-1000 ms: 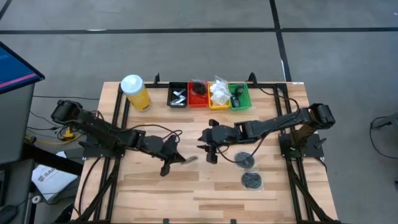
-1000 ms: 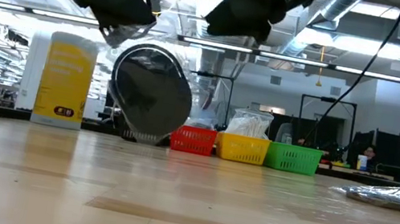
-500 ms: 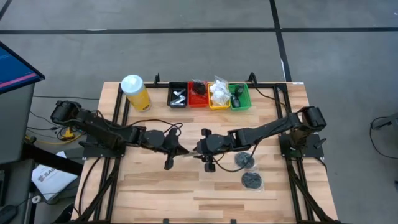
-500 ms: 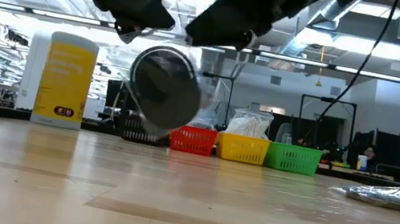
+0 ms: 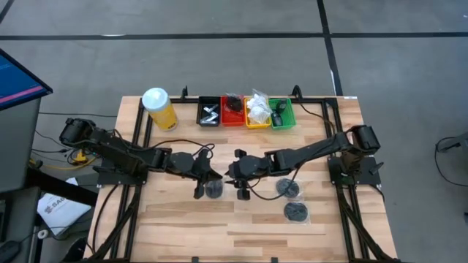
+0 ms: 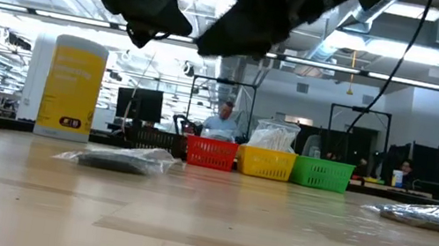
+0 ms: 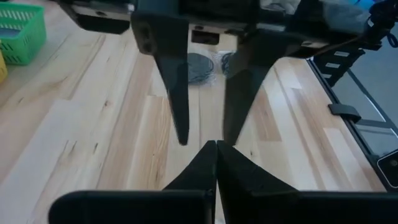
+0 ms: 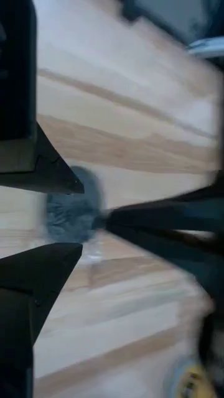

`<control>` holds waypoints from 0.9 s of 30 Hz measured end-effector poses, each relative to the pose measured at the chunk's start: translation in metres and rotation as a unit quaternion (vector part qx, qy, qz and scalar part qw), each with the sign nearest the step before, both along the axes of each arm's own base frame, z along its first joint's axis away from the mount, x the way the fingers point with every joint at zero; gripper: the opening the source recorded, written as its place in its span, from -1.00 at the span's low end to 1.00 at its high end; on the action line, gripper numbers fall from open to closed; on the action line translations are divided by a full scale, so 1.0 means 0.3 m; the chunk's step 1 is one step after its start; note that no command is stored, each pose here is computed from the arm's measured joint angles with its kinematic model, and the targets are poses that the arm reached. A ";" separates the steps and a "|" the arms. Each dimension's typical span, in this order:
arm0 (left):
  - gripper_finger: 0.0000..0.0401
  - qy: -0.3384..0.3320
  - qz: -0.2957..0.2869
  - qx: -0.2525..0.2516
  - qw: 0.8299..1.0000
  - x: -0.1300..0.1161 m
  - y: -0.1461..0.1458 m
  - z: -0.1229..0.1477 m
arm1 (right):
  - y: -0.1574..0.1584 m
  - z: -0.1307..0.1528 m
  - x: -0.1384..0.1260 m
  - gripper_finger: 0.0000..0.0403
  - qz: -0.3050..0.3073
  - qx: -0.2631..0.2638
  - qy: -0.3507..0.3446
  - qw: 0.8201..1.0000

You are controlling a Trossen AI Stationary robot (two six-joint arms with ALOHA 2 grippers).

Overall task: Pick & Place Travel size toiletries
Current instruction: Put the hairbrush into the red bin

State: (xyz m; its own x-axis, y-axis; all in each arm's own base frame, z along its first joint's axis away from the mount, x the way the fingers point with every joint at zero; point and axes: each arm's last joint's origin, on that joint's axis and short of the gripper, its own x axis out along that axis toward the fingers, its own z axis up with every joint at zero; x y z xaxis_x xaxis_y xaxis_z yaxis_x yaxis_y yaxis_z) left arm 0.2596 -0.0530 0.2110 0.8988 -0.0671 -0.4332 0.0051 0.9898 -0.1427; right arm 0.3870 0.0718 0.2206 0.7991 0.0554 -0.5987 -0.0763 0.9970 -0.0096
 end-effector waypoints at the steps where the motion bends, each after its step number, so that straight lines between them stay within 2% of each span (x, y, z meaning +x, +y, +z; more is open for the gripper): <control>1: -1.00 0.001 0.000 0.000 1.000 0.000 0.000 -0.001 | -0.001 -0.006 -0.004 -0.36 0.000 -0.001 0.008 1.000; 5: -0.98 0.030 0.000 0.003 1.000 -0.009 0.000 -0.017 | -0.003 -0.024 0.007 -0.36 -0.009 0.008 0.014 1.000; 9: -0.91 0.092 0.027 -0.027 0.995 -0.030 0.005 -0.051 | -0.002 -0.052 0.024 -0.36 -0.011 0.009 0.015 1.000; 14: -0.78 0.139 0.045 -0.047 0.988 -0.062 0.006 -0.111 | -0.018 -0.135 0.039 -0.36 -0.015 -0.002 0.052 0.999; 21: -0.64 0.179 0.067 -0.065 0.979 -0.110 0.012 -0.192 | -0.058 -0.187 0.051 -0.36 -0.028 -0.010 0.078 0.996; 27: -0.64 0.201 0.080 -0.072 0.974 -0.142 0.020 -0.234 | -0.077 -0.218 0.048 -0.36 -0.036 -0.015 0.104 0.994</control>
State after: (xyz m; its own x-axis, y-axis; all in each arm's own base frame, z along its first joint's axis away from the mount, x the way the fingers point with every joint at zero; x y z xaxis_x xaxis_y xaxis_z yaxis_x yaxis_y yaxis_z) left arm 0.2171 -0.0472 0.1409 0.6625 -0.0265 -0.7486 -0.2318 0.9431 -0.2385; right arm 0.4012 0.0487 0.1554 0.6594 -0.0178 -0.7515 -0.0082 0.9995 -0.0309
